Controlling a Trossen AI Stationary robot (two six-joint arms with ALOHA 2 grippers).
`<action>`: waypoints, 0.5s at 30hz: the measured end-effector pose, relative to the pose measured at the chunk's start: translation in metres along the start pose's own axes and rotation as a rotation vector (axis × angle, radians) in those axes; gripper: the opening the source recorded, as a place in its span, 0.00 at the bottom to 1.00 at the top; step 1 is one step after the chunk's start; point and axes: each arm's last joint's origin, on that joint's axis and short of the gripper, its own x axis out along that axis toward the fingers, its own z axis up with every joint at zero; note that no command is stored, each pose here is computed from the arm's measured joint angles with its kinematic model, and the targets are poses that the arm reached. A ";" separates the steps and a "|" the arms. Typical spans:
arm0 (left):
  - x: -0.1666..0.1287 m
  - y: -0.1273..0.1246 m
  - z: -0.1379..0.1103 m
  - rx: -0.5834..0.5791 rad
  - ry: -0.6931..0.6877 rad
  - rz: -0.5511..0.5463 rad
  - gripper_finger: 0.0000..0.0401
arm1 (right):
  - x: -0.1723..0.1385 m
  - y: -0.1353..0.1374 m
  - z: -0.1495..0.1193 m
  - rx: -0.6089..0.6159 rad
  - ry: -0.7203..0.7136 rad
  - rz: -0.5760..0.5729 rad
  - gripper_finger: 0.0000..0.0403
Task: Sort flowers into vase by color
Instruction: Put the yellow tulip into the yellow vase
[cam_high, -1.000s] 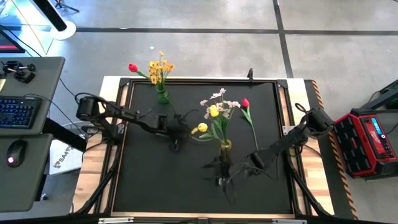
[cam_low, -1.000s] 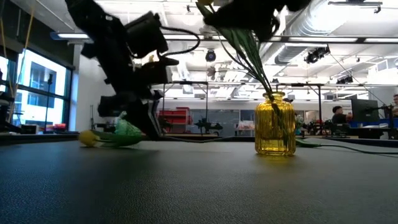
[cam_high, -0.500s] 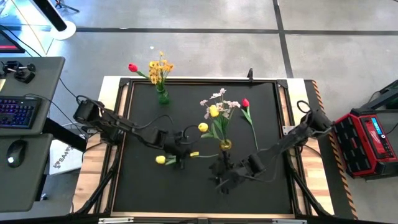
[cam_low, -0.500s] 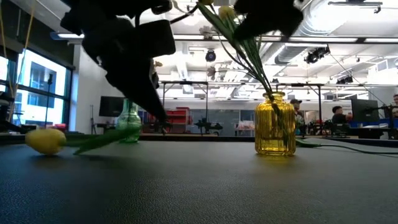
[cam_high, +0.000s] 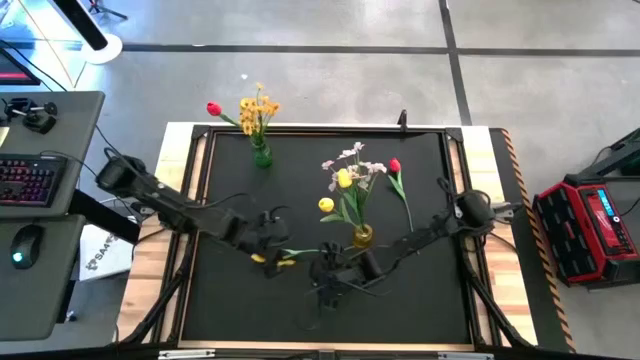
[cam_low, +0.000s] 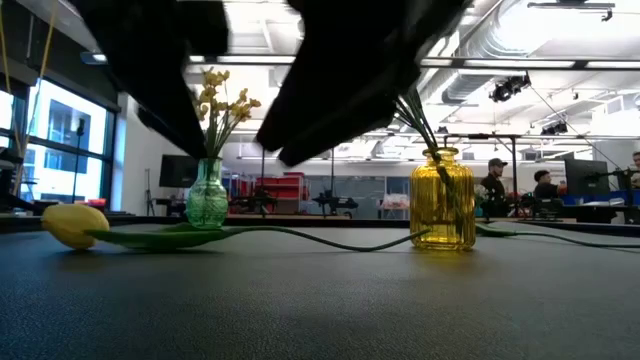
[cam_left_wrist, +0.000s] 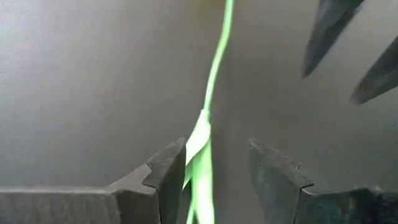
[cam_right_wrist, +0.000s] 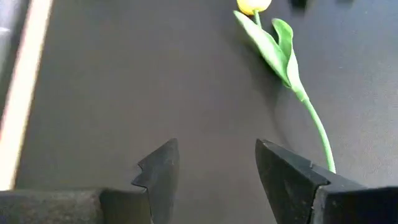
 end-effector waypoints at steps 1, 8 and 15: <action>-0.008 -0.003 -0.005 -0.003 -0.035 0.030 0.39 | 0.006 -0.002 0.003 -0.001 0.018 -0.022 0.49; -0.036 -0.024 -0.043 -0.032 -0.241 0.114 0.38 | 0.045 -0.021 0.027 0.024 0.128 -0.130 0.49; -0.031 -0.032 -0.079 -0.100 -0.372 0.186 0.38 | 0.075 -0.039 0.042 0.020 0.213 -0.240 0.49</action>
